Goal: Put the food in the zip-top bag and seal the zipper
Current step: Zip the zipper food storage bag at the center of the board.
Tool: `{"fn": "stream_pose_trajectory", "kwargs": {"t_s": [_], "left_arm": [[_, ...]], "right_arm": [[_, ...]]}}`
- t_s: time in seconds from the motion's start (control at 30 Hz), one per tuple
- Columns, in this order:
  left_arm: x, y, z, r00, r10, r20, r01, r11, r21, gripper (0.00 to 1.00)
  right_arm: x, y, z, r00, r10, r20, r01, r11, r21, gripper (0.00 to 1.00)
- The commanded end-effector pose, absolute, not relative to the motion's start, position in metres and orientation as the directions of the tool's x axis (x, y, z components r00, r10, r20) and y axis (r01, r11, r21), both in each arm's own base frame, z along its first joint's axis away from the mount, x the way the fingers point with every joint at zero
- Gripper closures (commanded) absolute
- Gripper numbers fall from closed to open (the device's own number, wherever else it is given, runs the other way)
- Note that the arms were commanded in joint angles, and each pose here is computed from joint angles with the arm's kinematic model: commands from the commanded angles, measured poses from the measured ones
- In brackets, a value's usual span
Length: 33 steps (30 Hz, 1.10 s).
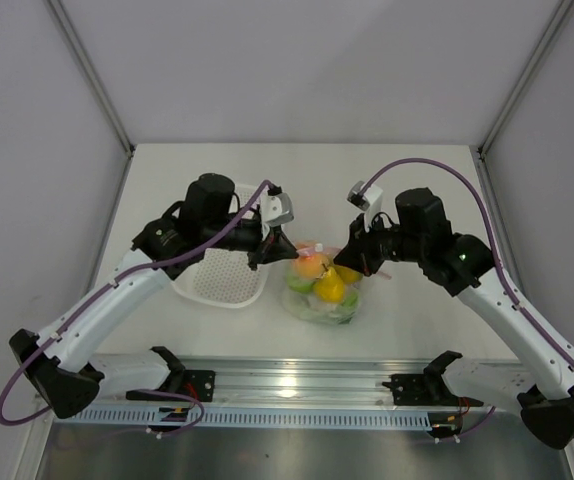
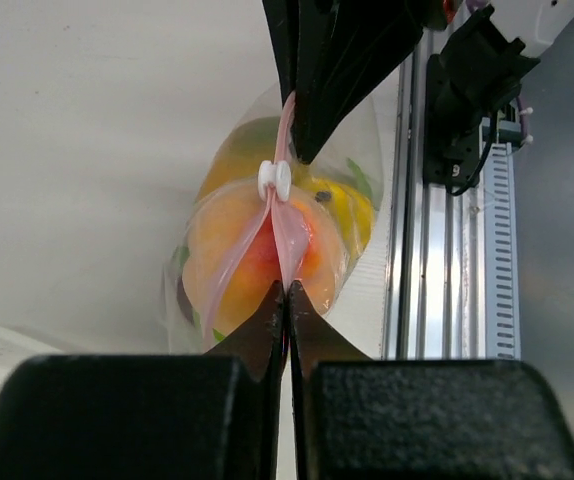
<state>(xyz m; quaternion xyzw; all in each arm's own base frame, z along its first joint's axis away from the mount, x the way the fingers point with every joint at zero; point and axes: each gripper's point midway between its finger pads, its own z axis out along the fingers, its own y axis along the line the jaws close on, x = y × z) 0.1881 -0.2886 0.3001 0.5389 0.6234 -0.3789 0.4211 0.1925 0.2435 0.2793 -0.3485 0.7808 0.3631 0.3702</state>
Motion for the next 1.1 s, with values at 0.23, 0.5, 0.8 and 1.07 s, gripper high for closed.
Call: {"fn": "stream_pose_trajectory", "kwargs": {"t_s": [0.23, 0.5, 0.8, 1.07], "left_arm": [[0.178, -0.301, 0.348, -0.243, 0.217, -0.945, 0.961, 0.184, -0.205, 1.0], [0.177, -0.319, 0.311, -0.308, 0.293, -0.905, 0.95, 0.152, -0.274, 0.99], [0.162, -0.291, 0.394, -0.083, 0.073, -0.994, 0.974, 0.219, -0.066, 0.99], [0.17, -0.3, 0.391, -0.088, 0.107, -0.99, 0.973, 0.223, -0.062, 0.99]], "right_arm": [[0.21, 0.227, 0.353, -0.33, -0.013, -0.944, -0.75, 0.611, 0.253, 1.0], [0.232, 0.238, 0.287, -0.462, -0.098, -0.881, -0.688, 0.667, 0.286, 1.0], [0.216, 0.232, 0.306, -0.433, -0.075, -0.898, -0.717, 0.632, 0.293, 1.0], [0.207, 0.243, 0.326, -0.41, -0.077, -0.909, -0.749, 0.596, 0.288, 1.0]]}}
